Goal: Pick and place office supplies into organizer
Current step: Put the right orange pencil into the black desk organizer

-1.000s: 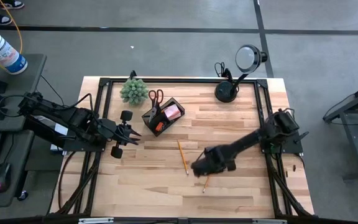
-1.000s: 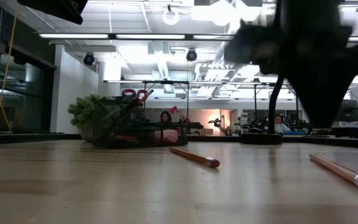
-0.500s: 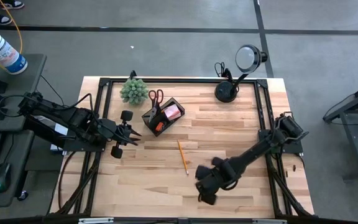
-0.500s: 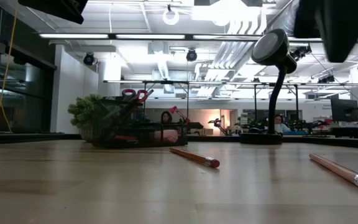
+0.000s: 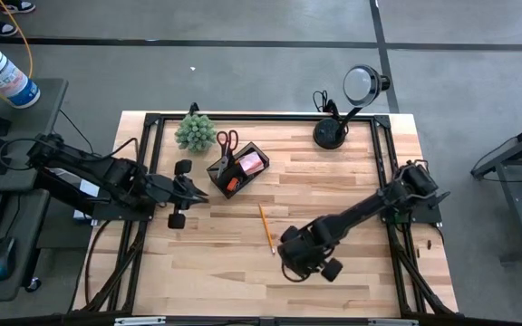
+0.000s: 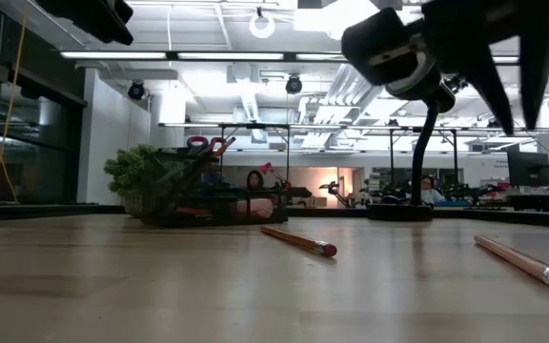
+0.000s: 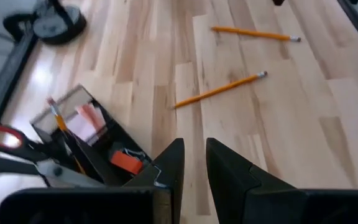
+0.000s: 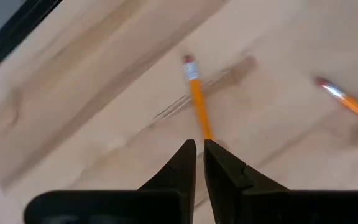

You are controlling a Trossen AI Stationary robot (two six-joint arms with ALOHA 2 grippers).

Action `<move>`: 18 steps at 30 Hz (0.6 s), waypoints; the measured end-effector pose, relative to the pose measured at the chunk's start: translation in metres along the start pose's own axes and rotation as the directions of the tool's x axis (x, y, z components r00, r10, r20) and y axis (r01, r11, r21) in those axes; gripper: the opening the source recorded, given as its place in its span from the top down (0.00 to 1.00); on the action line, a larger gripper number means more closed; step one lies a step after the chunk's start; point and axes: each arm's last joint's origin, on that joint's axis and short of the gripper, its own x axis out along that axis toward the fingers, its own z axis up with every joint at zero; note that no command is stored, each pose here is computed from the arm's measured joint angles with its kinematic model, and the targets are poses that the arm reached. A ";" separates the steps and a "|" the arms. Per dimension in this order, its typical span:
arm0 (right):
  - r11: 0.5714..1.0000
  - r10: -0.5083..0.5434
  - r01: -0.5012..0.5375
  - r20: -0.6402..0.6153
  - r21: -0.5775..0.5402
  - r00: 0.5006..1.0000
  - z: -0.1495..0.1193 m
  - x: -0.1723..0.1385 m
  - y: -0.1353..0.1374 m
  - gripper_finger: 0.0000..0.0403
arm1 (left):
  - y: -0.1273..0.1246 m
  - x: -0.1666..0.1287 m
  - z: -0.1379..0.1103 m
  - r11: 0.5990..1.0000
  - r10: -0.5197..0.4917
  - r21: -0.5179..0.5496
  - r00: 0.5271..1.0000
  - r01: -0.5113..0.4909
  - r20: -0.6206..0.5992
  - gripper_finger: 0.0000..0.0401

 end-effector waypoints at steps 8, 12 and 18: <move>0.968 0.064 -0.049 0.051 -0.245 0.997 -0.014 0.022 -0.008 0.94 | -0.007 0.019 0.002 0.991 -0.001 -0.136 0.999 -0.007 -0.053 0.86; 0.946 0.047 -0.018 0.081 -0.324 0.996 -0.012 0.028 -0.006 0.91 | -0.011 0.031 0.002 0.979 0.002 -0.204 0.996 -0.021 -0.091 0.86; 0.918 0.033 0.044 0.185 -0.394 0.982 0.002 0.029 0.001 0.79 | -0.018 0.048 0.003 0.968 -0.010 -0.252 0.993 -0.021 -0.120 0.86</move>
